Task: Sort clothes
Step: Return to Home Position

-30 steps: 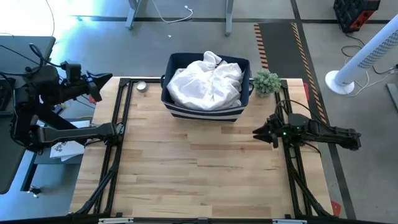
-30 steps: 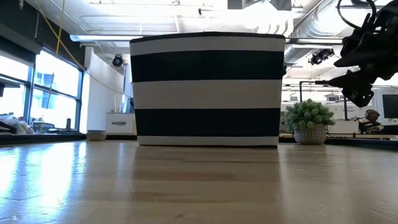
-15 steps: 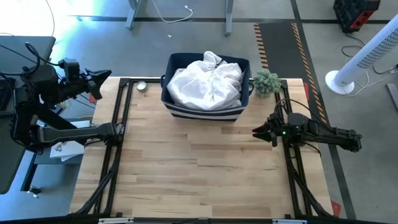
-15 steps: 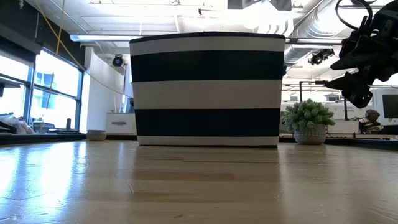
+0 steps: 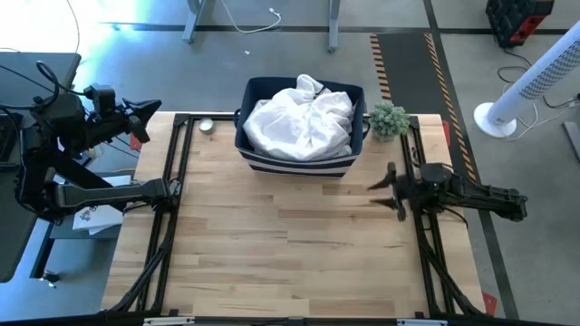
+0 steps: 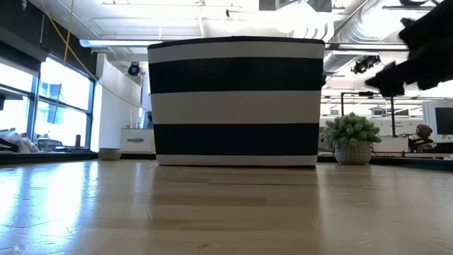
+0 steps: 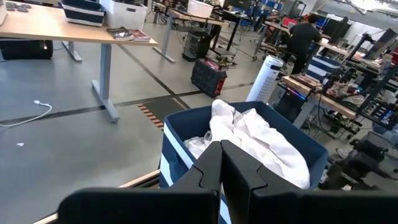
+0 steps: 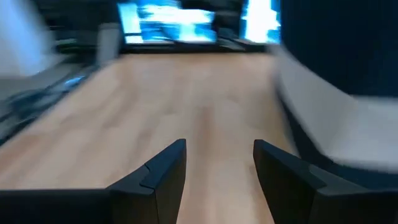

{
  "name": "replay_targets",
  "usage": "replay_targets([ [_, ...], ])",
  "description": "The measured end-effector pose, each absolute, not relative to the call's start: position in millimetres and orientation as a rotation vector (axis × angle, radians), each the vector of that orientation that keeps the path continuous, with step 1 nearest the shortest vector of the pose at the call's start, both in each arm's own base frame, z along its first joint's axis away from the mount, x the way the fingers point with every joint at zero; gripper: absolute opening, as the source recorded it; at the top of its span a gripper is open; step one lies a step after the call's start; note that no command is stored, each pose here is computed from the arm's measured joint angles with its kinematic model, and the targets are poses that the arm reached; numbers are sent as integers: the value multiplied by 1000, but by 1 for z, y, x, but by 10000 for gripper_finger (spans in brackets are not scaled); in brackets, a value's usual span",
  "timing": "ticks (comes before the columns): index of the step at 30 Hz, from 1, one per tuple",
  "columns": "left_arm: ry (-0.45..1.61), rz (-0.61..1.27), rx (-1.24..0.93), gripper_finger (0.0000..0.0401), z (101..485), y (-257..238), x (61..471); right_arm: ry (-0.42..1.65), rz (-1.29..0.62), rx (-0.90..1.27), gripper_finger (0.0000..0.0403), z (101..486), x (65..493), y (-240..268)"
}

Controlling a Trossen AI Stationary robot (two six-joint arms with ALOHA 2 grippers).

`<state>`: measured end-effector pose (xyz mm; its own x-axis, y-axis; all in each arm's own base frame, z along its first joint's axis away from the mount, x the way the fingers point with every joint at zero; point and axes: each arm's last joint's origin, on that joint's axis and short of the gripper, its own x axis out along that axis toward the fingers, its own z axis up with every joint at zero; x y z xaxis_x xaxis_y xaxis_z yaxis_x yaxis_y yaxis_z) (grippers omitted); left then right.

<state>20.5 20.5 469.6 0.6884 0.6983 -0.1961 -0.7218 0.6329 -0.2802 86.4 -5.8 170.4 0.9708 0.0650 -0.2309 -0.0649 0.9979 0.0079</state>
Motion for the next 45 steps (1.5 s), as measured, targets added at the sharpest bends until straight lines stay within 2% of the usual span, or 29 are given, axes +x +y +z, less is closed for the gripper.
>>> replay_targets([
  [3, 71, 813, -352, 1, 470, 20, 20, 183, 223, -64, 184, 174, 87, -1],
  [7, 71, 814, -353, 1, 470, 21, 21, 78, 221, -81, 184, 176, 91, -2],
  [10, 72, 814, -353, 1, 470, 21, 21, -51, 134, -40, 184, 171, 97, -5],
  [15, 63, 815, -377, 1, 470, 21, 21, -21, -96, 25, 184, 168, 97, -12],
  [19, 64, 815, -377, 1, 469, 21, 21, 5, -105, -4, 184, 166, 98, -12],
  [26, 70, 806, -371, 1, 469, 21, 21, 69, -103, 69, 184, 161, 102, -13],
  [32, 47, 618, -273, 1, 455, 22, 35, 78, -104, 85, 184, 160, 103, -13],
  [37, -86, 581, -215, 1, 415, 21, 35, 78, -103, 85, 184, 160, 103, -13],
  [45, -299, 541, -273, 0, 311, 27, 49, 79, -103, 85, 184, 160, 103, -13],
])
